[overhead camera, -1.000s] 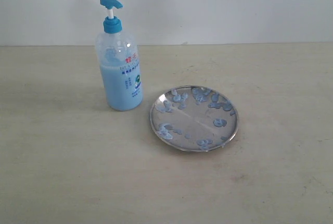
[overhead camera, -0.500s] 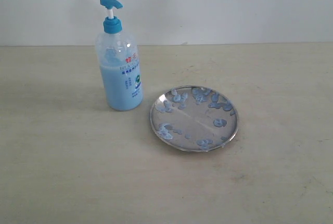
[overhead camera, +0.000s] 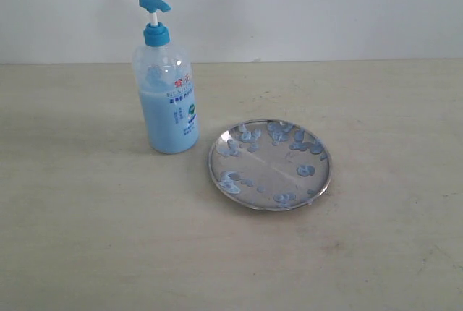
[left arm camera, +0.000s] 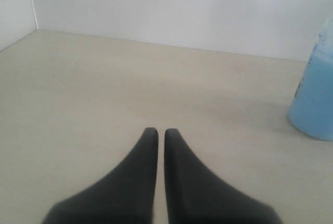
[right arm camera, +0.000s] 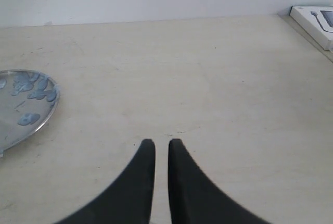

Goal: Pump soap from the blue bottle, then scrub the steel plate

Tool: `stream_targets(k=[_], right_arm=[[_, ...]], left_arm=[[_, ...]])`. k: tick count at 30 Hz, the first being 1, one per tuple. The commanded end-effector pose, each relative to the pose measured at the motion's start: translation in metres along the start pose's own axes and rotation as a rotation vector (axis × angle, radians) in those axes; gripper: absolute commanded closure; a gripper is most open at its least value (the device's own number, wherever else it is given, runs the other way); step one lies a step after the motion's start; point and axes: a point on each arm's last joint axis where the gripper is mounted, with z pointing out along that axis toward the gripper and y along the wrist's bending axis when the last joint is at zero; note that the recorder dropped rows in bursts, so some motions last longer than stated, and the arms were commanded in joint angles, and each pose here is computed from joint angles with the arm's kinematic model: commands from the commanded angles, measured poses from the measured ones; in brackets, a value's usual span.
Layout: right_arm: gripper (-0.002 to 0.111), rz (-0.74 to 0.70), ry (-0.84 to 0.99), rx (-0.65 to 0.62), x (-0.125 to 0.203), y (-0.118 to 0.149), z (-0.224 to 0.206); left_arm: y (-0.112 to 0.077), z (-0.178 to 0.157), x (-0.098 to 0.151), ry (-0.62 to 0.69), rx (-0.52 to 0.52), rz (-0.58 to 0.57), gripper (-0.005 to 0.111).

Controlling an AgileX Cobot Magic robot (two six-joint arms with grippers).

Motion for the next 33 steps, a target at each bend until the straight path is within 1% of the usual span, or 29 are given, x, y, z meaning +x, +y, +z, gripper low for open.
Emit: stream_targets(k=[1,9,11,12,13,14,16,17,18,20,21,22,26,29,33], right_arm=[[0.108,-0.005,-0.010,0.010,-0.001,-0.001,0.000],[0.108,-0.005,-0.010,0.010,-0.001,-0.001,0.000],[0.108,-0.004,-0.010,0.010,-0.001,-0.001,0.000],[0.108,-0.004,-0.010,0.010,-0.001,-0.001,0.000],[0.108,-0.004,-0.010,0.010,-0.001,-0.001,0.000],[0.108,-0.004,-0.010,0.010,-0.001,-0.001,0.000],[0.108,-0.004,-0.010,0.010,-0.001,-0.001,0.000],[0.108,-0.004,-0.010,0.010,-0.001,-0.001,0.000],[0.108,-0.004,-0.010,0.010,-0.001,-0.001,0.000],[0.108,-0.002,-0.010,0.010,-0.001,-0.001,0.000],[0.108,-0.001,-0.010,0.010,-0.001,-0.001,0.000],[0.108,-0.001,-0.010,0.010,-0.001,-0.001,0.000],[0.108,-0.001,-0.010,0.010,-0.001,-0.001,0.000],[0.108,-0.001,-0.010,0.010,-0.001,-0.001,0.000],[0.108,-0.001,-0.010,0.010,-0.001,-0.001,0.000]], left_arm=[[0.000,0.000,0.000,-0.004,0.004,0.006,0.102],[0.000,0.000,0.000,-0.004,0.004,0.006,0.102],[0.001,0.000,0.002,0.019,-0.013,0.036,0.102],[0.002,0.000,0.001,0.013,-0.017,0.087,0.102],[0.001,0.000,-0.001,-0.009,-0.004,0.130,0.102],[-0.002,0.000,-0.004,-0.044,0.019,0.148,0.102],[-0.007,-0.002,-0.014,-0.166,0.067,0.193,0.102],[-0.009,-0.003,-0.019,-0.217,0.074,0.219,0.102],[-0.010,-0.004,-0.023,-0.262,0.082,0.223,0.102],[-0.010,-0.004,-0.024,-0.283,0.089,0.200,0.102],[-0.010,-0.004,-0.023,-0.269,0.090,0.182,0.102],[-0.009,-0.003,-0.020,-0.229,0.086,0.164,0.102],[-0.007,-0.001,0.004,0.039,0.080,0.052,0.102],[-0.007,-0.001,0.005,0.054,0.082,0.080,0.102],[-0.007,-0.001,0.005,0.050,0.082,0.083,0.102]])
